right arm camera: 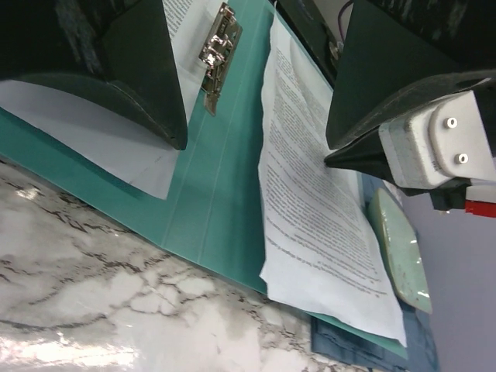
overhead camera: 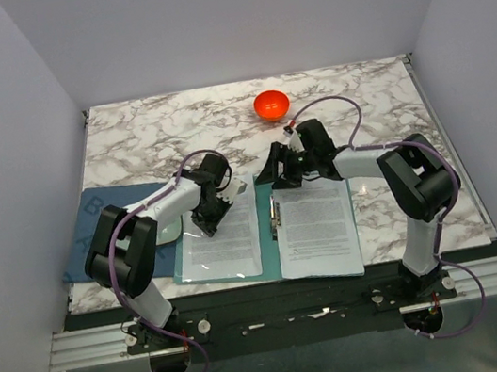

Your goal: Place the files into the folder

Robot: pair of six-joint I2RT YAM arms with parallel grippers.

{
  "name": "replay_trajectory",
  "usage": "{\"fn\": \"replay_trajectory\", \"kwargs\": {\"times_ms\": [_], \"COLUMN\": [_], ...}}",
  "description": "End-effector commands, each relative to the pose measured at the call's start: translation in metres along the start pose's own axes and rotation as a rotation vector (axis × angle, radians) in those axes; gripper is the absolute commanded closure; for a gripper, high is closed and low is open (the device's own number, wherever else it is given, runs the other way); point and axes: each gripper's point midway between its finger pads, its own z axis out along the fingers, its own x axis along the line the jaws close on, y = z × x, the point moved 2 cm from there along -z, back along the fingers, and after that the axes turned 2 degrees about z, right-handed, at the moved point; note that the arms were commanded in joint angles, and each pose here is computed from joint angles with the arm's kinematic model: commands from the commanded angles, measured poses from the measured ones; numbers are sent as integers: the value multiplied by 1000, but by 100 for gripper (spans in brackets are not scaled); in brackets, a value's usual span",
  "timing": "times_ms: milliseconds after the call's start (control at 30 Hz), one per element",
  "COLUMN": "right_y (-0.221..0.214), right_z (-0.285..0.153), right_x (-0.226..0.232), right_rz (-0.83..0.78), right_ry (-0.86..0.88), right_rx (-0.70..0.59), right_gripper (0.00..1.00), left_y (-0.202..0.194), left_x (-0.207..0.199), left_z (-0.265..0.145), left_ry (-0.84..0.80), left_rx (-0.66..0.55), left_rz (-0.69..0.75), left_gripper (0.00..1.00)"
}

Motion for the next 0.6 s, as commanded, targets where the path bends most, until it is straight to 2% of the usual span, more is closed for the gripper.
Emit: {"fn": "replay_trajectory", "kwargs": {"times_ms": [0,200,567], "right_y": [-6,-14,-18], "right_z": [8,12,13], "right_x": [10,-1,-2], "right_rz": [-18,-4,-1], "right_ry": [75,62,77], "right_rx": [30,55,63], "right_gripper": [21,25,24], "left_y": [-15,-17,-18], "left_x": [1,0,1], "left_z": [10,10,10], "left_ry": [3,0,0], "left_rx": [62,67,72], "left_rz": [8,11,14], "left_gripper": [84,84,85]}}
